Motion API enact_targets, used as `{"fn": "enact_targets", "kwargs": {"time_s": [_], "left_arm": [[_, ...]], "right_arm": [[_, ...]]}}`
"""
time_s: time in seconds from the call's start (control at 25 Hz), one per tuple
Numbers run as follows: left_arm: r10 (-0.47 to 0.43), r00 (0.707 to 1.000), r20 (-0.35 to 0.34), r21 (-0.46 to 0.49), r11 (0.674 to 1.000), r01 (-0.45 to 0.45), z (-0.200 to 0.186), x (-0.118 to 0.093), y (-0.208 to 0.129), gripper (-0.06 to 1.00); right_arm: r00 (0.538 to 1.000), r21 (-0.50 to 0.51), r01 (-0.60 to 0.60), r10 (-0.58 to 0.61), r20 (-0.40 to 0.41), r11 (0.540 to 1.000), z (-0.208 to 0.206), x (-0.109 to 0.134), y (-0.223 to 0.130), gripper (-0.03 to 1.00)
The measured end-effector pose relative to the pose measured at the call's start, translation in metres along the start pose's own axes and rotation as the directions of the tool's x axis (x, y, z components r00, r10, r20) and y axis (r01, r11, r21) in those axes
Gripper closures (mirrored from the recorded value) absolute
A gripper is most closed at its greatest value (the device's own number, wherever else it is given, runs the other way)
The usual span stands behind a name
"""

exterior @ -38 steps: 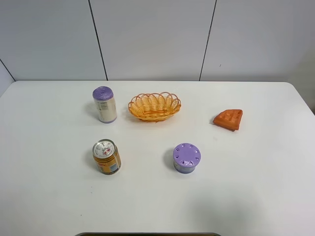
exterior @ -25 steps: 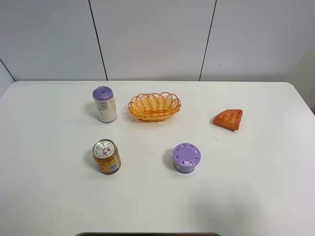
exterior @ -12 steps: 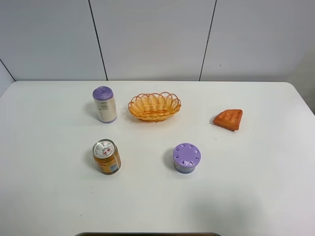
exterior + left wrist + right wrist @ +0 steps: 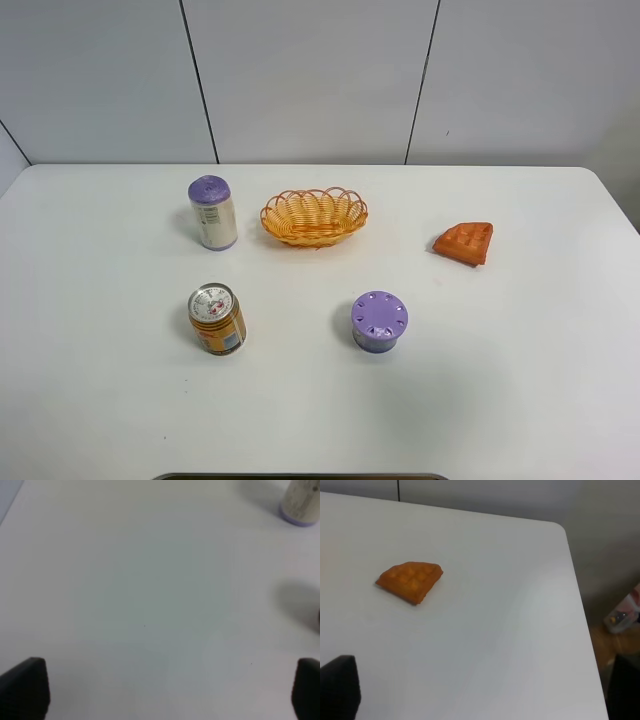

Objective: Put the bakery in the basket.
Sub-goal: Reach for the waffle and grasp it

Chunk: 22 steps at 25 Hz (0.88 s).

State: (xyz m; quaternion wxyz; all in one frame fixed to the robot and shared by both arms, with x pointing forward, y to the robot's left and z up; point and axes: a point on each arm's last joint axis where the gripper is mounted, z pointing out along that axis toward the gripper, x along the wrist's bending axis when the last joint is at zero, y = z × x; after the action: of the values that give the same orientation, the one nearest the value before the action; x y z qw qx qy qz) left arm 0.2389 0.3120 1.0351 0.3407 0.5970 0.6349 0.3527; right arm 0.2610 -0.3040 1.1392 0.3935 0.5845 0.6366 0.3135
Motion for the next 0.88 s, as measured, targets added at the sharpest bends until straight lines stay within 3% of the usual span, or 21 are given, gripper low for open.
{"fn": "enact_targets", "kwargs": {"time_s": [0.24, 0.4, 0.6, 0.68, 0.88], "left_arm": [[0.0, 1.0, 0.0, 0.0, 1.0, 0.0, 0.0, 0.0, 0.0, -0.04], [0.0, 1.0, 0.0, 0.0, 1.0, 0.0, 0.0, 0.0, 0.0, -0.04], [0.0, 1.0, 0.0, 0.0, 1.0, 0.0, 0.0, 0.0, 0.0, -0.04], [0.0, 1.0, 0.0, 0.0, 1.0, 0.0, 0.0, 0.0, 0.0, -0.04], [0.0, 1.0, 0.0, 0.0, 1.0, 0.0, 0.0, 0.0, 0.0, -0.04]], "right_arm": [[0.993, 0.114, 0.121, -0.119, -0.025, 0.986, 0.023, -0.003, 0.034, -0.03], [0.982, 0.243, 0.187, -0.176, -0.065, 0.952, 0.05, -0.004, 0.052, -0.03], [0.959, 0.306, 0.281, -0.259, -0.11, 0.909, 0.08, -0.006, 0.079, -0.03], [0.941, 0.328, 0.339, -0.312, -0.131, 0.882, 0.095, -0.007, 0.088, -0.03], [0.855, 0.387, 0.519, -0.463, -0.234, 0.762, 0.15, 0.001, 0.111, -0.03]]}}
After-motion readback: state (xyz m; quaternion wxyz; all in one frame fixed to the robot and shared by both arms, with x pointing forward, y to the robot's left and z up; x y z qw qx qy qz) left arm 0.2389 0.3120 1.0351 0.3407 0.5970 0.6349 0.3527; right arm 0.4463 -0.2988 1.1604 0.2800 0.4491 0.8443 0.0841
